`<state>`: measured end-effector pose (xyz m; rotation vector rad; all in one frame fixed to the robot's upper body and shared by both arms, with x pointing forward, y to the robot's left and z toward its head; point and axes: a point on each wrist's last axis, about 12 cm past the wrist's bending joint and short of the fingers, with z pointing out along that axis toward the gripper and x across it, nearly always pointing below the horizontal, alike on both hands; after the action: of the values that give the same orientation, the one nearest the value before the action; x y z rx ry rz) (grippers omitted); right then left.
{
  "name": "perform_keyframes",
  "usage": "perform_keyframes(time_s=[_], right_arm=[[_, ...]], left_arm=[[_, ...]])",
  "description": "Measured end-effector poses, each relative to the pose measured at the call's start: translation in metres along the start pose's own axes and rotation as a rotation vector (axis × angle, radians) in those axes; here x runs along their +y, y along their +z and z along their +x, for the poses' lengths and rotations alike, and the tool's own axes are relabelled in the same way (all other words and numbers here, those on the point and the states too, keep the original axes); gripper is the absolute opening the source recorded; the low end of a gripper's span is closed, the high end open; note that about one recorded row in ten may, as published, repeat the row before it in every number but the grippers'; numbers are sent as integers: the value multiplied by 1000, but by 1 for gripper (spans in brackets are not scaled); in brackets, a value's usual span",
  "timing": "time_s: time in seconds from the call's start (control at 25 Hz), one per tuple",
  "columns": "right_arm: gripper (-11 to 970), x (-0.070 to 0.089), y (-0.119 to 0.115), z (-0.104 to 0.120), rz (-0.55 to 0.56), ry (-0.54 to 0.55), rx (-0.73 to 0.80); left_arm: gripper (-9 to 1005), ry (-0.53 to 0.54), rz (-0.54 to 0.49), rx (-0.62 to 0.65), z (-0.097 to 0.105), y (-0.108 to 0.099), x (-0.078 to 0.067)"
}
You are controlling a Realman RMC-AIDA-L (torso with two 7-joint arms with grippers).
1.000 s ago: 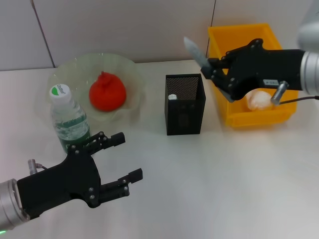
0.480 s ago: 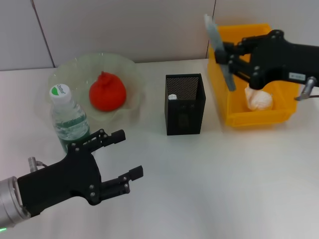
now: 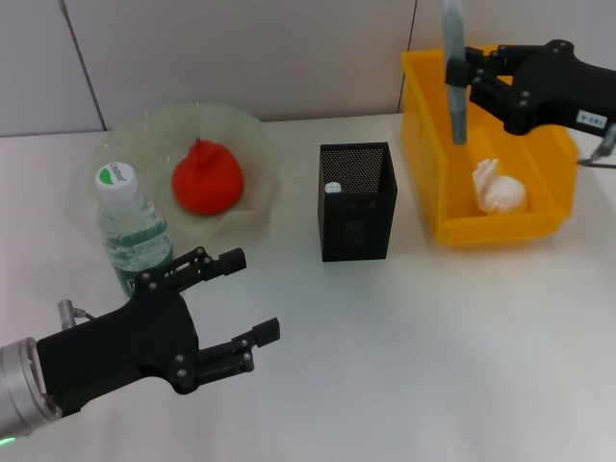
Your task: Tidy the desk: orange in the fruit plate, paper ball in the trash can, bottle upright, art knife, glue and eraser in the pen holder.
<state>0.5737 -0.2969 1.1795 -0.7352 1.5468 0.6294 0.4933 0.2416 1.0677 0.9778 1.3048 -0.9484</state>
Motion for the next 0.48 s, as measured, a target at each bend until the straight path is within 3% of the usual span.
perform_keyframes(time_s=[0.48], right_arm=[[132,-11,46,7,-13,29,51]], left_arm=[[805,-1,-35,-21,-1,-2,2]])
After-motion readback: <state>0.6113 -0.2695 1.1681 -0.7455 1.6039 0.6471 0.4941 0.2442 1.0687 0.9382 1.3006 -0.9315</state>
